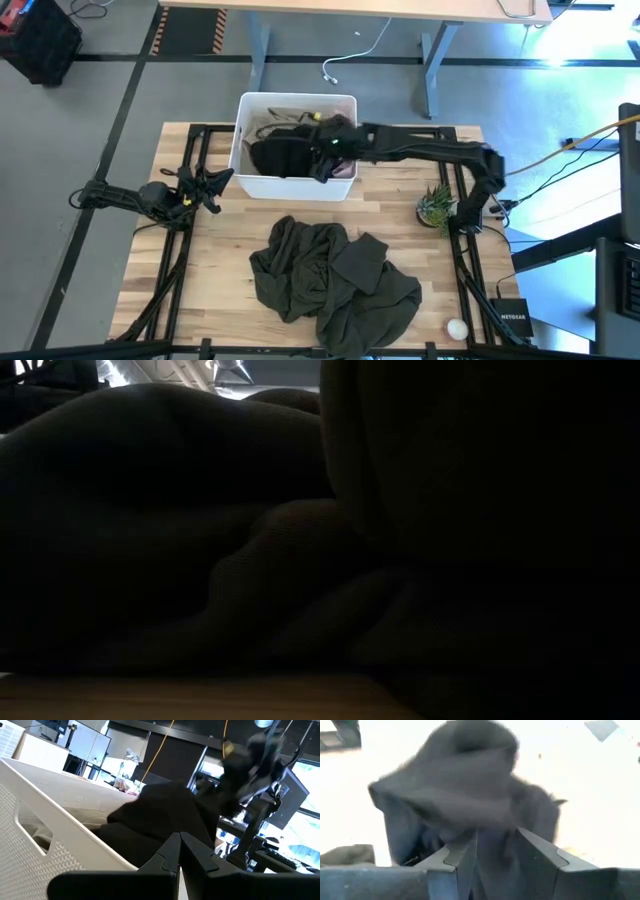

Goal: Sort clothes
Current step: Put the black shirt into the white bin, then put the black jacket into the white bin

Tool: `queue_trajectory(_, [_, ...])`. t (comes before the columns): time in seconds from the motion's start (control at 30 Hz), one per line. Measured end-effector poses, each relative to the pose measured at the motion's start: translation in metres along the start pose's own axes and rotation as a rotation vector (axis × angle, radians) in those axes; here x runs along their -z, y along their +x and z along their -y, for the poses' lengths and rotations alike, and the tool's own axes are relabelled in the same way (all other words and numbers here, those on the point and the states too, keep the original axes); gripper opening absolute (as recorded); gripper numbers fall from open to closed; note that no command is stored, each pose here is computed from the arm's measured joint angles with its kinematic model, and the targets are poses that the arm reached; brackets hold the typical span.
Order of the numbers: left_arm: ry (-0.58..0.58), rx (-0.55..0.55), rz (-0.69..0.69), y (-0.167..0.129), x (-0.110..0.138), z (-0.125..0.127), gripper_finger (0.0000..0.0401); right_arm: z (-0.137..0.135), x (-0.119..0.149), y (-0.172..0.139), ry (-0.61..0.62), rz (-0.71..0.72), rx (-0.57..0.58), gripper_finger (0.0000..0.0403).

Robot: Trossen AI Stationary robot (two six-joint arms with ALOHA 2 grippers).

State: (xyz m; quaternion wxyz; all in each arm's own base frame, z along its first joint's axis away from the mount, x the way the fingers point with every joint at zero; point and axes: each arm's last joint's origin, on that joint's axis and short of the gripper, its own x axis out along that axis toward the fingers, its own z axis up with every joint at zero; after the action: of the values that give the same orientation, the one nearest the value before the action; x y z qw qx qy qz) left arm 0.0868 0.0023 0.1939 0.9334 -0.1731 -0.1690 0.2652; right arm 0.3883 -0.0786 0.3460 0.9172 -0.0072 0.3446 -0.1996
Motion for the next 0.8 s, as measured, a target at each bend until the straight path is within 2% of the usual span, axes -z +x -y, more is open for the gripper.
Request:
queue_trajectory(0.17, [-0.002, 0.001, 0.000, 0.000, 0.000, 0.000, 0.0004, -0.007, -0.020, -0.051, -0.019, 0.056, -0.023, 0.0150])
queue_trajectory(0.33, [-0.001, 0.000, -0.002, 0.000, 0.000, 0.000, 0.0004, -0.031, -0.023, -0.113, -0.074, 0.091, -0.139, 0.0150])
queue_trajectory(0.47, [-0.007, 0.001, 0.003, 0.000, 0.000, 0.000, 0.0004, -0.071, -0.001, -0.142, -0.181, -0.013, -0.249, 0.0150])
queue_trajectory(0.6, [-0.011, 0.002, 0.004, 0.000, -0.001, 0.000, 0.0004, -0.110, 0.023, -0.170, -0.236, -0.077, -0.280, 0.0150])
queue_trajectory(0.8, [-0.034, 0.002, 0.004, 0.000, 0.000, 0.000, 0.0004, -0.173, 0.076, -0.179, -0.314, -0.165, -0.402, 0.0150])
